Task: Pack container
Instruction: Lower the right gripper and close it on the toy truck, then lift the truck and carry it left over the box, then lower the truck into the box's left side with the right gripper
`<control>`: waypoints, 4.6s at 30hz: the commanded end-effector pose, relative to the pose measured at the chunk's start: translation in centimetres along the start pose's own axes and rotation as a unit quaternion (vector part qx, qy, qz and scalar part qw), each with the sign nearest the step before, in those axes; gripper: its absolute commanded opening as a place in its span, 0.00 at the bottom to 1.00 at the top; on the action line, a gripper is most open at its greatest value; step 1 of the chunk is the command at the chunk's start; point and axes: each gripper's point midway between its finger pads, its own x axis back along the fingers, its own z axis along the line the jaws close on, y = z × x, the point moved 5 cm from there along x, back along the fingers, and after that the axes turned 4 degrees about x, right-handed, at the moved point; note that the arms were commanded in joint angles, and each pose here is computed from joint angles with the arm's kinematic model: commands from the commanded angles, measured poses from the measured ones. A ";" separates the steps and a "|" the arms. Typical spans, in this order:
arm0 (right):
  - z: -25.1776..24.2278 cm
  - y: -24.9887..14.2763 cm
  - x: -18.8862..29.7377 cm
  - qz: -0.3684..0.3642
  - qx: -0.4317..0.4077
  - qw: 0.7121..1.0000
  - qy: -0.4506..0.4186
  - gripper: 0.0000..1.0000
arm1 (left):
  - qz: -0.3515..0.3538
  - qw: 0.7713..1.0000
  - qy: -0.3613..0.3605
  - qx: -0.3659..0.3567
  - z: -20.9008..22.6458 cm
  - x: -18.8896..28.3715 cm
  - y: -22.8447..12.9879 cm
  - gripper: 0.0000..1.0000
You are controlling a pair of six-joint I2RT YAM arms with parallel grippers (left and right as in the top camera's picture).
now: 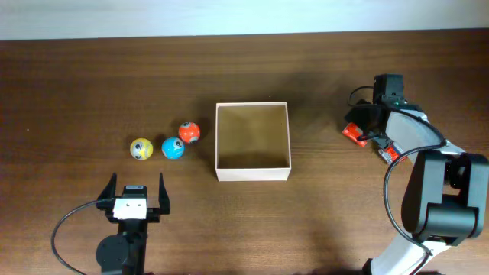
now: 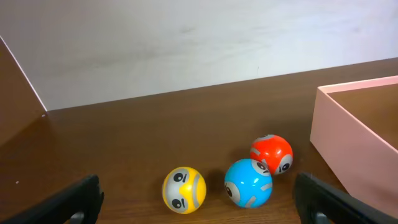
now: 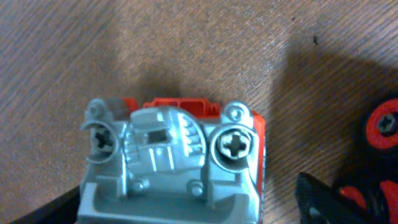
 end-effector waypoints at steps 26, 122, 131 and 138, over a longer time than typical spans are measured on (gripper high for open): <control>0.7 -0.8 0.0 0.034 0.009 0.999 0.033 0.56 | -0.002 1.000 -0.005 -0.006 -0.1 0.0 -0.1 0.99; 25.0 -17.2 13.5 -0.029 0.358 0.889 0.285 0.50 | -0.002 1.000 -0.005 -0.006 -0.1 0.0 -0.1 0.99; 25.2 -17.7 13.6 -0.020 0.339 0.895 0.288 0.50 | -0.002 1.000 -0.005 -0.006 -0.1 0.0 -0.1 0.99; 25.7 -18.9 13.7 -0.015 0.340 0.894 0.292 0.50 | -0.002 1.000 -0.005 -0.006 -0.1 0.0 -0.1 0.99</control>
